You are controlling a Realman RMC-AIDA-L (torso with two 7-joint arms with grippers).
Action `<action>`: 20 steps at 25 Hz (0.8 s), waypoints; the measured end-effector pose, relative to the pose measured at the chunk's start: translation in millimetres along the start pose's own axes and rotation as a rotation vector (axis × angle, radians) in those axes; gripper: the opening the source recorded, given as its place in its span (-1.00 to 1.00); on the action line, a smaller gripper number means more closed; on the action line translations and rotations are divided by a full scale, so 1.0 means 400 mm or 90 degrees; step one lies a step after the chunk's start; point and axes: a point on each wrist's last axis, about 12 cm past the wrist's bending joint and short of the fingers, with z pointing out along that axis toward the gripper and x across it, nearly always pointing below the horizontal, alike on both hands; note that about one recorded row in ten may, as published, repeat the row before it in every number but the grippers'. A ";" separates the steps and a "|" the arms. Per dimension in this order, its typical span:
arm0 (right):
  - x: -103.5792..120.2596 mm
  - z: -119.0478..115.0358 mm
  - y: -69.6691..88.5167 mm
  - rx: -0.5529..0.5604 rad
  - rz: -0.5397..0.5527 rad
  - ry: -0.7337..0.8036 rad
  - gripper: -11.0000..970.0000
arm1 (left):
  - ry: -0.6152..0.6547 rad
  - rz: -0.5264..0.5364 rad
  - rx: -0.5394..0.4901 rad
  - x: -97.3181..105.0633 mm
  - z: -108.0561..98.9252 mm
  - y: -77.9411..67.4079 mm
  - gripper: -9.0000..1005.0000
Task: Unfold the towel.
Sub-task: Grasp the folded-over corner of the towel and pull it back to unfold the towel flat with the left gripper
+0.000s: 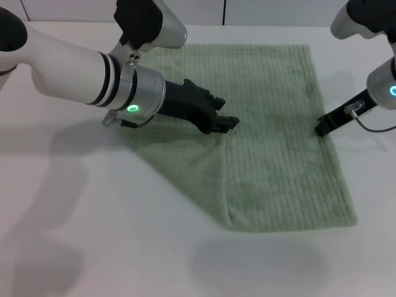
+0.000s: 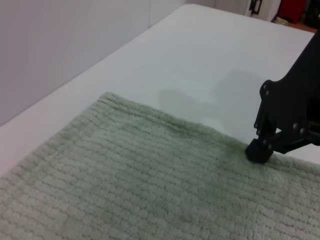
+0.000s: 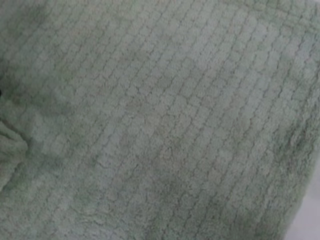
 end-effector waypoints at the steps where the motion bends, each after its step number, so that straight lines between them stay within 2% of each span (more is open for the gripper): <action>1: 0.000 0.000 0.000 0.000 0.000 0.000 -0.98 | 0.001 0.000 0.001 0.000 0.001 0.000 -0.03; 20: 0.000 0.002 0.003 0.000 -0.003 0.002 -0.98 | 0.039 0.011 -0.016 0.007 0.038 -0.015 -0.06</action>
